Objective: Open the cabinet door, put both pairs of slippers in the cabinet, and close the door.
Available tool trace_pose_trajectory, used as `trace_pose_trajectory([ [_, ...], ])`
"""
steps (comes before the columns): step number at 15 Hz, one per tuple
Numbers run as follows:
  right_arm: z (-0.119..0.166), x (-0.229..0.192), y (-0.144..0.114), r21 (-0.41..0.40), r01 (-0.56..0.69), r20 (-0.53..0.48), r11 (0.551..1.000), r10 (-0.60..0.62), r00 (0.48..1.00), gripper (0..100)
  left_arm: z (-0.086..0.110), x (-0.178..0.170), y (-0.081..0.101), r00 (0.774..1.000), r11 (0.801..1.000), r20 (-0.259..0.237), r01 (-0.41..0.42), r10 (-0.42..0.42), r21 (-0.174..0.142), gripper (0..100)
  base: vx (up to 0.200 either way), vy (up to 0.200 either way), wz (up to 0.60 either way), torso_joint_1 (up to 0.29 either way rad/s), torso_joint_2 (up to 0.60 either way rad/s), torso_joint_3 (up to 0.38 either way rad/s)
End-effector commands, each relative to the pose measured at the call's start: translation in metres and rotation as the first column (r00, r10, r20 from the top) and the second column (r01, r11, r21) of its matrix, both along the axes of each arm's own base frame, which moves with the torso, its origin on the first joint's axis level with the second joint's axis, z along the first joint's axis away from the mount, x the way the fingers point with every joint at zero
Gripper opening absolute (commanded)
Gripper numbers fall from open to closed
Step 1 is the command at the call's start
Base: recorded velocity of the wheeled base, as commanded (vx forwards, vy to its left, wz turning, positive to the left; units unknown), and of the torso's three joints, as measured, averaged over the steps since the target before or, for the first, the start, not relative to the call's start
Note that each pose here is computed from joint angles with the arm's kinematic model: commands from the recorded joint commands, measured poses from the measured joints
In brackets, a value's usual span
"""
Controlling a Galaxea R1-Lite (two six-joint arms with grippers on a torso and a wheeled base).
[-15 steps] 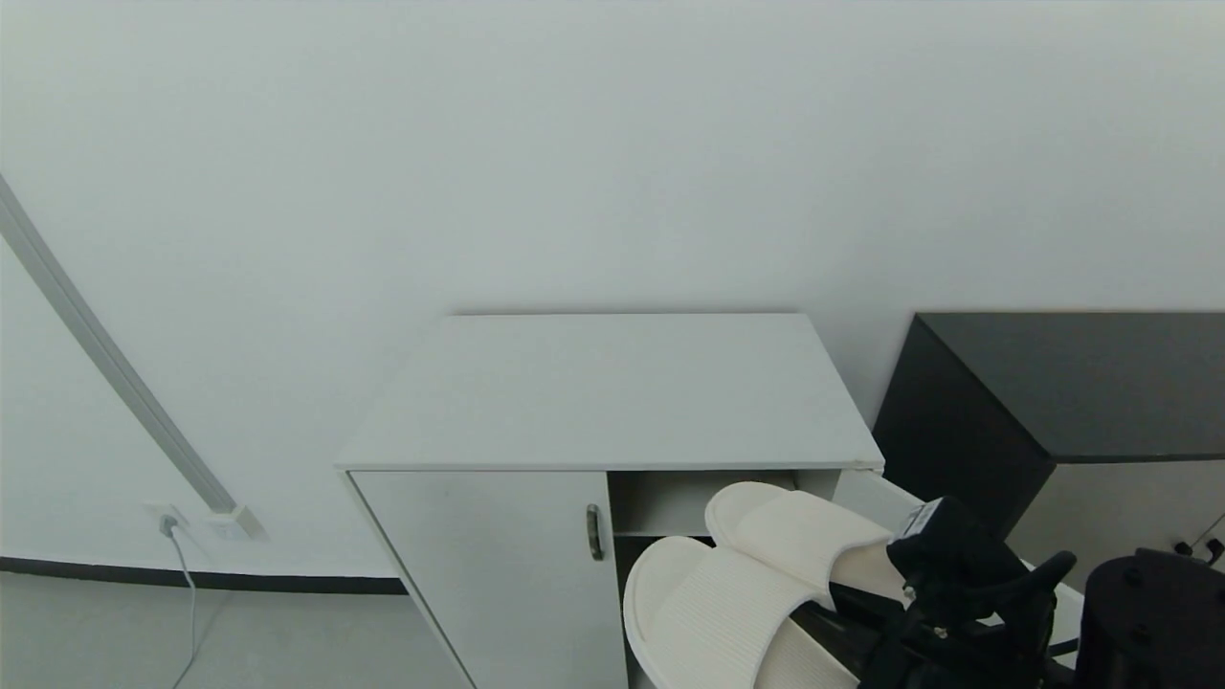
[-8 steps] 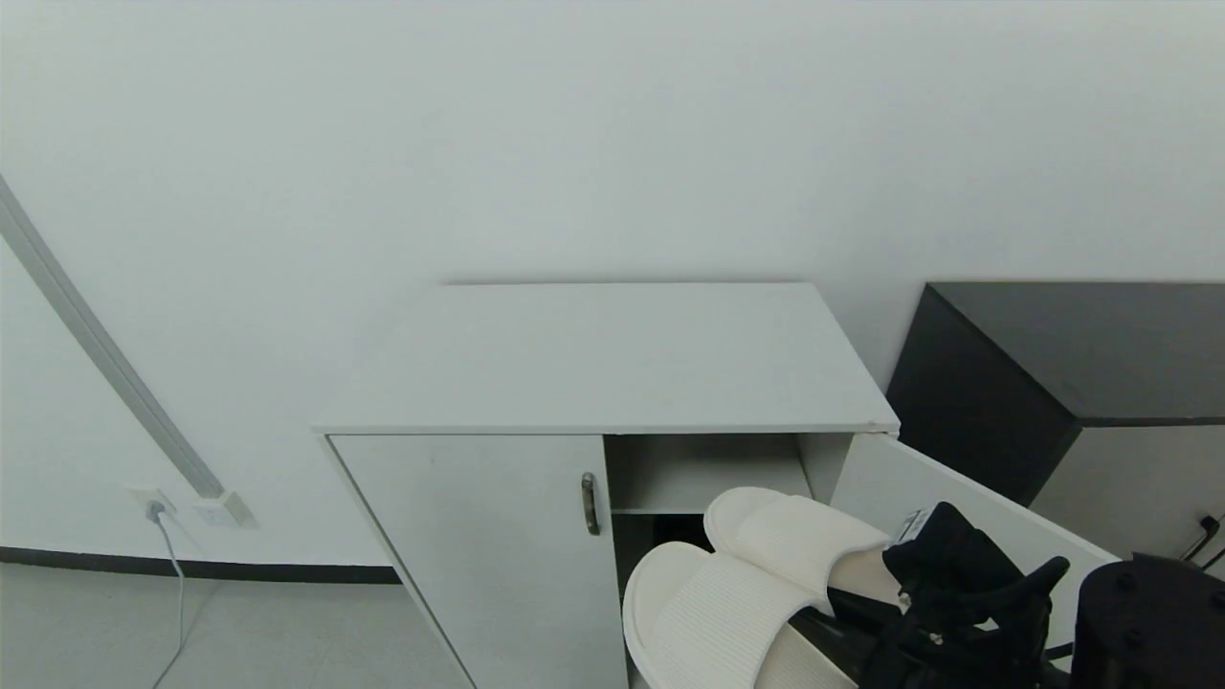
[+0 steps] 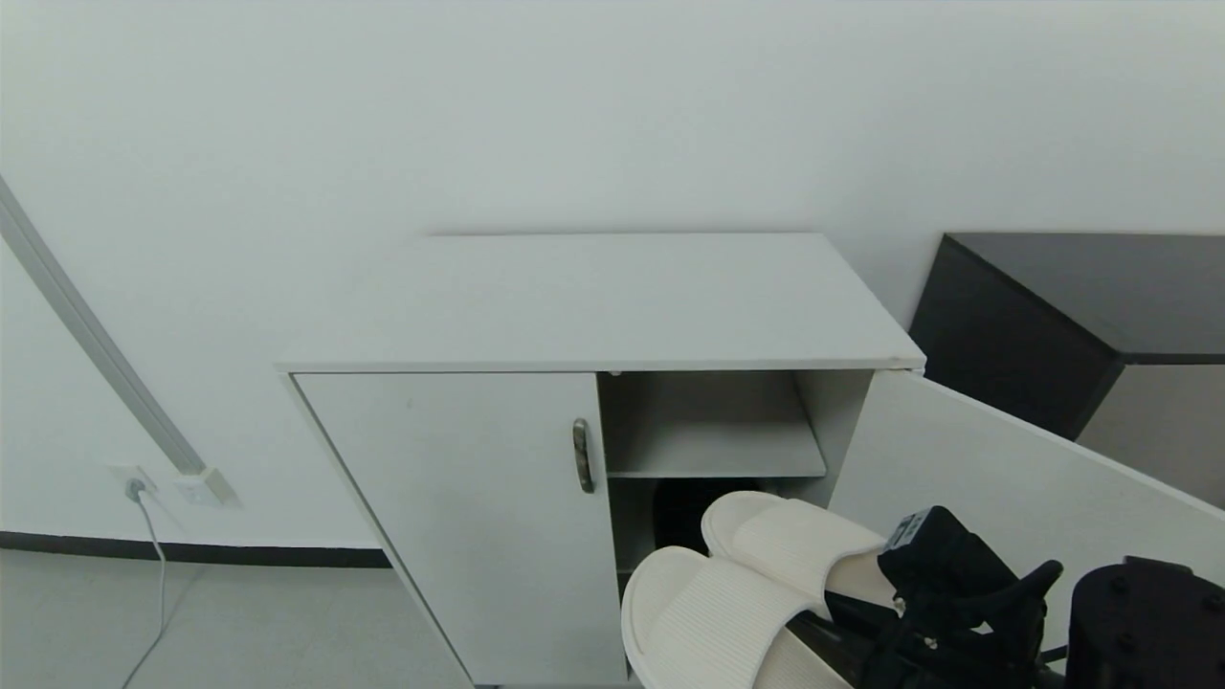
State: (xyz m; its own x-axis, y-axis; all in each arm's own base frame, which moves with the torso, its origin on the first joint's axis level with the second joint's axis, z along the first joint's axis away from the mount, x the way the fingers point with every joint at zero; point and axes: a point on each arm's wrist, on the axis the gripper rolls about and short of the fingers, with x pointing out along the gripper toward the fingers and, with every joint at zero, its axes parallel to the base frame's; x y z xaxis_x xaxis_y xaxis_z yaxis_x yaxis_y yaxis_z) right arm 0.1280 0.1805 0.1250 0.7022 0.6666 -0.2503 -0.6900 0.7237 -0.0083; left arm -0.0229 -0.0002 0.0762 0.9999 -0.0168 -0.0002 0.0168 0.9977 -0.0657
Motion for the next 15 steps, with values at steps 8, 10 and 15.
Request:
trace_pose_trajectory([
  [8,-0.0008,-0.0002,0.0006,-0.003,-0.002,-0.002,1.000,0.002,1.000,0,0.0000,0.0000,0.0000,1.000,1.000,0.000,0.000,0.000,0.000,0,0.000,0.000,0.00,-0.165,0.49,0.322],
  [10,-0.0008,-0.0004,0.0008,-0.003,-0.004,-0.002,1.000,0.004,1.000,0,0.0000,0.0000,0.0000,1.000,1.000,0.000,0.000,0.000,0.000,0,0.000,0.000,0.00,-0.117,0.46,0.327],
  [15,-0.0016,-0.0011,0.0010,-0.007,-0.007,-0.005,1.000,0.007,1.000,0,0.0000,0.0000,0.0000,1.000,1.000,0.000,0.000,0.000,0.000,0,0.000,0.000,0.00,-0.092,0.45,0.364],
])
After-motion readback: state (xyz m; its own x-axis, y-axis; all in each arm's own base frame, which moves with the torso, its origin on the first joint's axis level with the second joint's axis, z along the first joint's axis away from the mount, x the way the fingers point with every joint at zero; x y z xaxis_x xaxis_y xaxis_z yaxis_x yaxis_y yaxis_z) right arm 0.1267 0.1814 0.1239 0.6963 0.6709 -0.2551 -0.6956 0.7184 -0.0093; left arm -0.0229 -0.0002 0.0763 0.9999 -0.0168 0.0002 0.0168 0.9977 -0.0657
